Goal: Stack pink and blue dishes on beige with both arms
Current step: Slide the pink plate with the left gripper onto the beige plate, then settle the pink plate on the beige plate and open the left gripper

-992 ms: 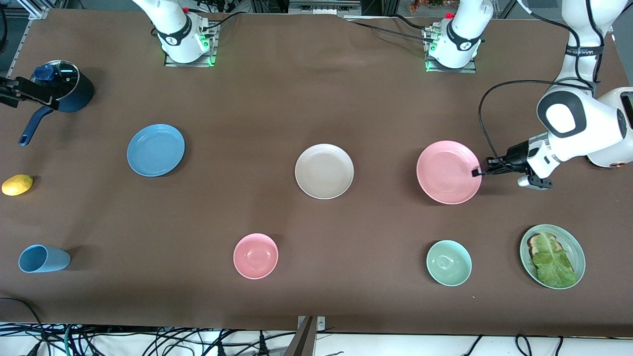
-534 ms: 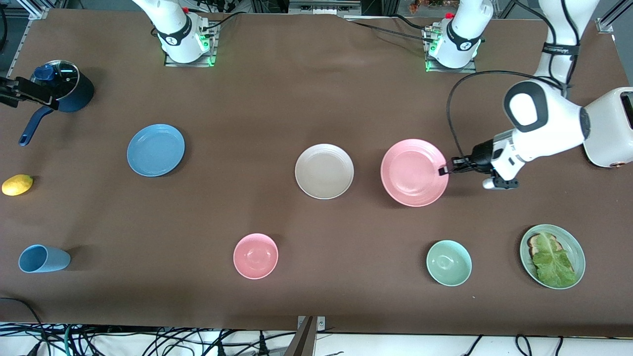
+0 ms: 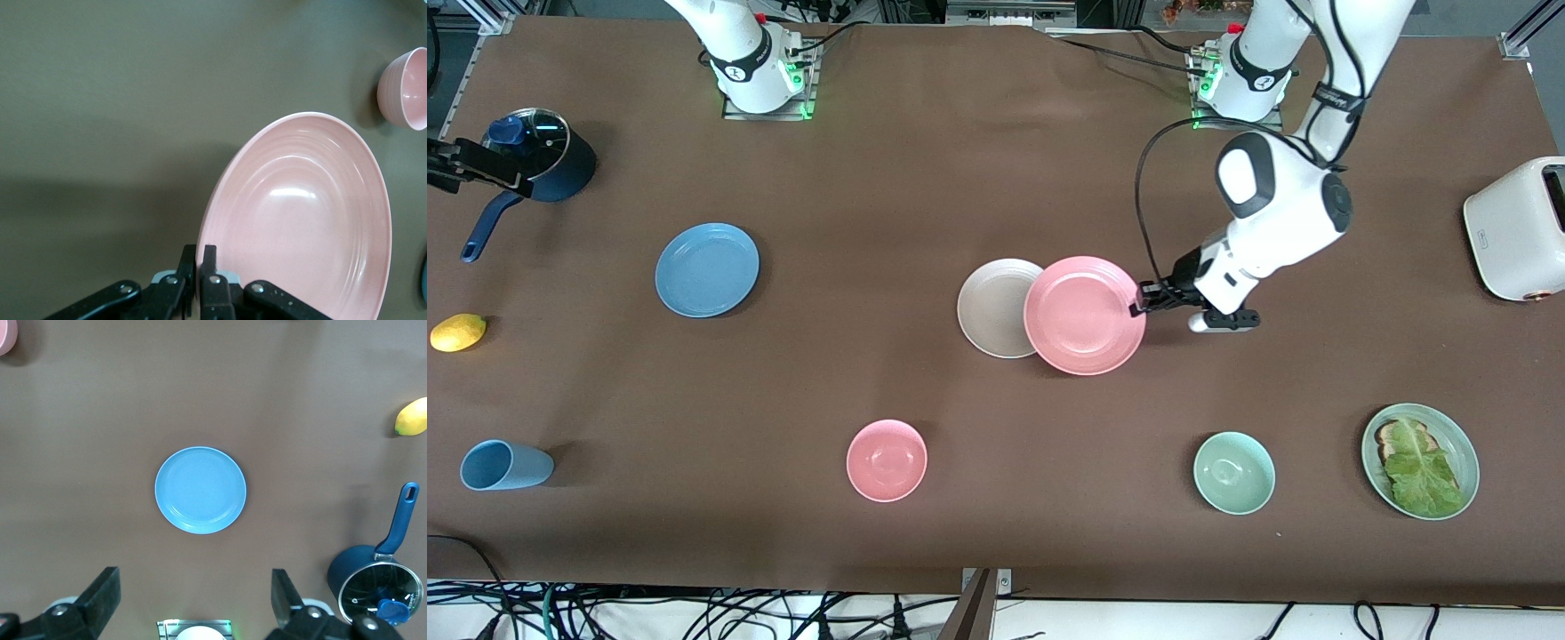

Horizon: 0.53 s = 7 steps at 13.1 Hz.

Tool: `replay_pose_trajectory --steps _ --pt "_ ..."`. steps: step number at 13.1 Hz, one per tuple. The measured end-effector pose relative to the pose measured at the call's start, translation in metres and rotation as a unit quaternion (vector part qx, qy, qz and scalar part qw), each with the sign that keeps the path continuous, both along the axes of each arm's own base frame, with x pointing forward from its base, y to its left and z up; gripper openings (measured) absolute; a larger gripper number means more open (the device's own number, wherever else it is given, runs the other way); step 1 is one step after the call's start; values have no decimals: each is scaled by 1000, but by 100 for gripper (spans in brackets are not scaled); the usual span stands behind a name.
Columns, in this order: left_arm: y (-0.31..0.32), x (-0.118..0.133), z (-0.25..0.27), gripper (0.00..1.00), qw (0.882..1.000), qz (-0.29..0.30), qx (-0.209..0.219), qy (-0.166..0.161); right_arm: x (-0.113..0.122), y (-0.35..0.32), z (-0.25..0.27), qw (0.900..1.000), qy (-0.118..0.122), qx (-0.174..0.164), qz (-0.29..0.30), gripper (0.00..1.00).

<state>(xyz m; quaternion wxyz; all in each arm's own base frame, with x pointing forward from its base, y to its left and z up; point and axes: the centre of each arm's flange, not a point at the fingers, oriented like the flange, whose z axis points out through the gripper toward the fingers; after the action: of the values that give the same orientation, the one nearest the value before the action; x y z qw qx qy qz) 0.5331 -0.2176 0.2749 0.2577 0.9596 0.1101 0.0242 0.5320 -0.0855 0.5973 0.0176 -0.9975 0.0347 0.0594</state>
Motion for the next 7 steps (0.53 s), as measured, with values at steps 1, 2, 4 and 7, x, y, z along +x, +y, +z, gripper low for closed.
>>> replay_pose_trajectory --steps 1,2,4,7 --pt "-14 -5 -7 6 1000 2 5 -2 0 0 0 1000 0 0 0 100" --pt "-27 -10 -14 6 1000 6 9 -4 0 0 0 1000 0 0 0 100" --pt "-53 -20 -27 6 1000 17 17 -8 0 0 0 1000 0 0 0 100" --pt "-88 -38 -44 6 999 28 25 -11 0 0 0 1000 0 0 0 100"
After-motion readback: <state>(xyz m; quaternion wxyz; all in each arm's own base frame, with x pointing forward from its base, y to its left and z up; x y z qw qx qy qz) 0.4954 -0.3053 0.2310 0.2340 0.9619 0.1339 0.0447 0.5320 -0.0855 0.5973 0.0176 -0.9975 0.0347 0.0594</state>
